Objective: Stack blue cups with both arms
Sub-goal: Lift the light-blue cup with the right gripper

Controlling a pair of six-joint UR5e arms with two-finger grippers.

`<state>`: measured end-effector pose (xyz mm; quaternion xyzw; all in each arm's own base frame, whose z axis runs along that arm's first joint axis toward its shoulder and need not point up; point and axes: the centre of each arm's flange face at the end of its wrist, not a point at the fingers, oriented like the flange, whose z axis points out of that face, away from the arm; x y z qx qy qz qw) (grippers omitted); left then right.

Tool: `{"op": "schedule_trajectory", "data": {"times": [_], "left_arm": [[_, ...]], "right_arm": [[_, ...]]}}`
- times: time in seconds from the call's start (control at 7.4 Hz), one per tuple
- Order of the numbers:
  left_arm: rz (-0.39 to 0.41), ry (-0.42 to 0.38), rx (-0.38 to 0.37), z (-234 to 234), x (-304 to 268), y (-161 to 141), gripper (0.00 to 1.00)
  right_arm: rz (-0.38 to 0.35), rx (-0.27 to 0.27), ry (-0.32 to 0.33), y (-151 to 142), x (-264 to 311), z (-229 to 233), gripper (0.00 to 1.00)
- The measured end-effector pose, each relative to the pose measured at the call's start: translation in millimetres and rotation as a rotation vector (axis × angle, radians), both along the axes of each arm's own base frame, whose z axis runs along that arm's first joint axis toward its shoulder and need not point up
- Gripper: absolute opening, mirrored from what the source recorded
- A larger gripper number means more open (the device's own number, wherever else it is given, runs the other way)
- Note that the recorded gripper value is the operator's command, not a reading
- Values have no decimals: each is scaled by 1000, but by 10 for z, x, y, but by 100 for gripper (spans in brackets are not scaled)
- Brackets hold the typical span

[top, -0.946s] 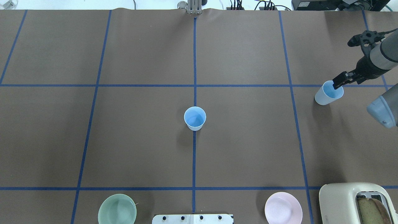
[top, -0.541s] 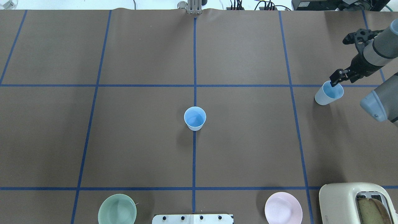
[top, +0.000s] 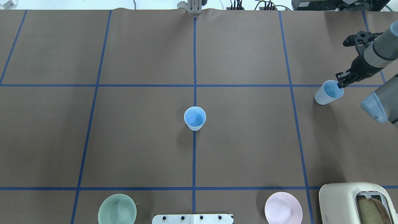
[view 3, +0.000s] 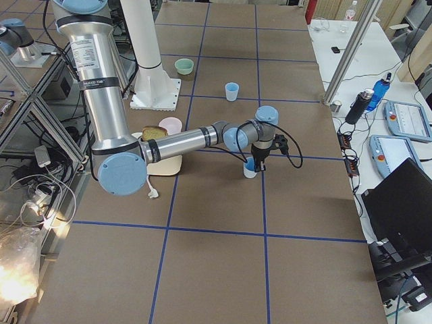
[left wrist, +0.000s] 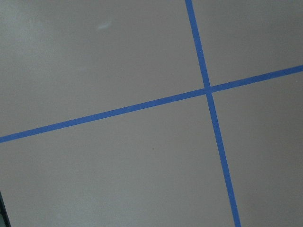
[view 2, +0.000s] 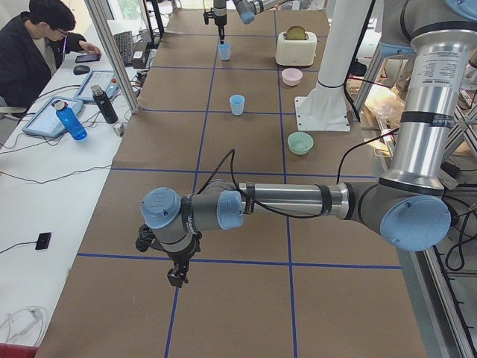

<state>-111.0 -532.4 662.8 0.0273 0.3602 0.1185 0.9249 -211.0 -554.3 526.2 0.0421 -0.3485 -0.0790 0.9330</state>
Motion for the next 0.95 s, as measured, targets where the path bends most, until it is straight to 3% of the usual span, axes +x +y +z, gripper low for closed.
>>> {"op": "schedule_trajectory", "data": {"times": [0.14,0.27,0.54,0.95], "left_arm": [[0,0,0,0,0,1,98],[0,1,2,-4,1,0,98],[1,1,2,-4,4,6,98],[2,1,3,-2,9,10,98]], "right_arm": [[-3,1,-4,7,-8,-14,24],[-8,5,-20,19,-12,-79,30],[-20,6,-54,48,-19,-183,33],[-22,-2,-50,58,-17,-132,34]]}}
